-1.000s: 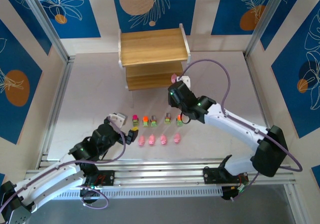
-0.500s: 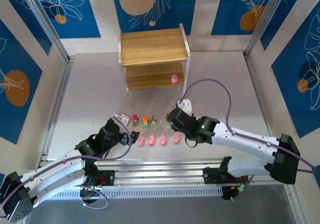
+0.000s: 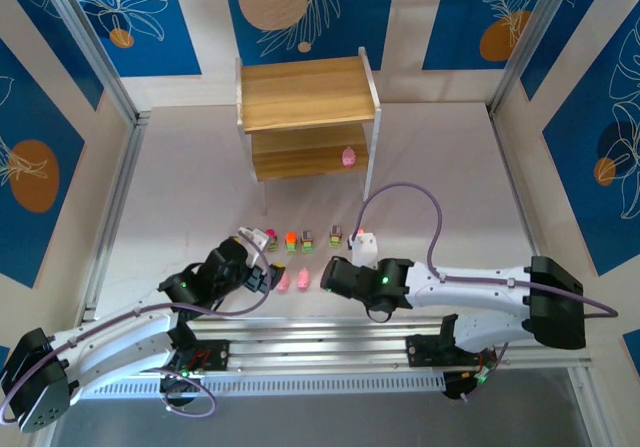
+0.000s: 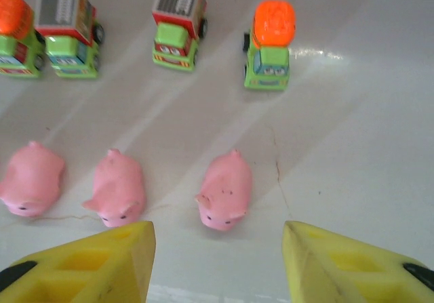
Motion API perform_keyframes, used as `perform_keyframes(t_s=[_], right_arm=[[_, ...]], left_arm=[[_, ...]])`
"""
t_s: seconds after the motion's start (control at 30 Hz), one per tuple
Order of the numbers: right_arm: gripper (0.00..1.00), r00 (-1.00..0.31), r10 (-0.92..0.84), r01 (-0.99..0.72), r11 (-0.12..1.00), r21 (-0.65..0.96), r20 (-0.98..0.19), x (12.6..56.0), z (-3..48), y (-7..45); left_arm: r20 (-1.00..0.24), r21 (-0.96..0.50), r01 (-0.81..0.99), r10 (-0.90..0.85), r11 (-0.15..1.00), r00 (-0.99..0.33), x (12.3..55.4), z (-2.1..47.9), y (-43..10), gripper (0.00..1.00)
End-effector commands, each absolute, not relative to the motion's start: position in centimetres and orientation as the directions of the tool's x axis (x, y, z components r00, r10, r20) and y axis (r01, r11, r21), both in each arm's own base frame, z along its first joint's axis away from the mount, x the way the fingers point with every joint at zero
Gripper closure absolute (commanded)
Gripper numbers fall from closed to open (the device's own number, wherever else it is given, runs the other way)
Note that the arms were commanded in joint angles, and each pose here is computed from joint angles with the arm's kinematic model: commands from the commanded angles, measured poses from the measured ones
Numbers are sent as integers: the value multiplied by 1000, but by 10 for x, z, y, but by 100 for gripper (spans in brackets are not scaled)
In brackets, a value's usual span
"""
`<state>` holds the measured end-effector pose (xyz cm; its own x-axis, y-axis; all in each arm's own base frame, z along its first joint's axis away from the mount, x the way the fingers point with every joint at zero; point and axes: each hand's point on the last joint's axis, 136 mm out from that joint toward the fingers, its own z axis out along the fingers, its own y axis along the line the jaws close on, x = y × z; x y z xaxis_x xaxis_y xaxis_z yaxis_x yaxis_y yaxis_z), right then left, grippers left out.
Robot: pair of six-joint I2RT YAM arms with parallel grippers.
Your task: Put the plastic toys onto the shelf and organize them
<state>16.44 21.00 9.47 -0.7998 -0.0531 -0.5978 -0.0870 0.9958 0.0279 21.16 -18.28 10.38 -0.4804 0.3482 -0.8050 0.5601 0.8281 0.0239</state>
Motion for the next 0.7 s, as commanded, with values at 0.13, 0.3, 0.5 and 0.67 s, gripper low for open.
perform_keyframes(t_s=[0.13, 0.3, 0.5, 0.67], right_arm=[[47, -817, 13, 5, 1000, 15, -577, 158, 72, 204], [47, -787, 16, 29, 1000, -11, -617, 159, 67, 201], [47, -741, 16, 36, 999, -15, -672, 162, 66, 204], [48, -756, 5, 20, 1000, -16, -654, 166, 53, 212]], left_arm=[[-838, 12, 586, 328, 810, -437, 212, 122, -193, 5], [-838, 11, 587, 328, 810, -436, 212, 122, -193, 5], [-839, 12, 586, 327, 810, -435, 212, 122, -193, 5], [-838, 11, 587, 328, 809, -436, 212, 121, -193, 5]])
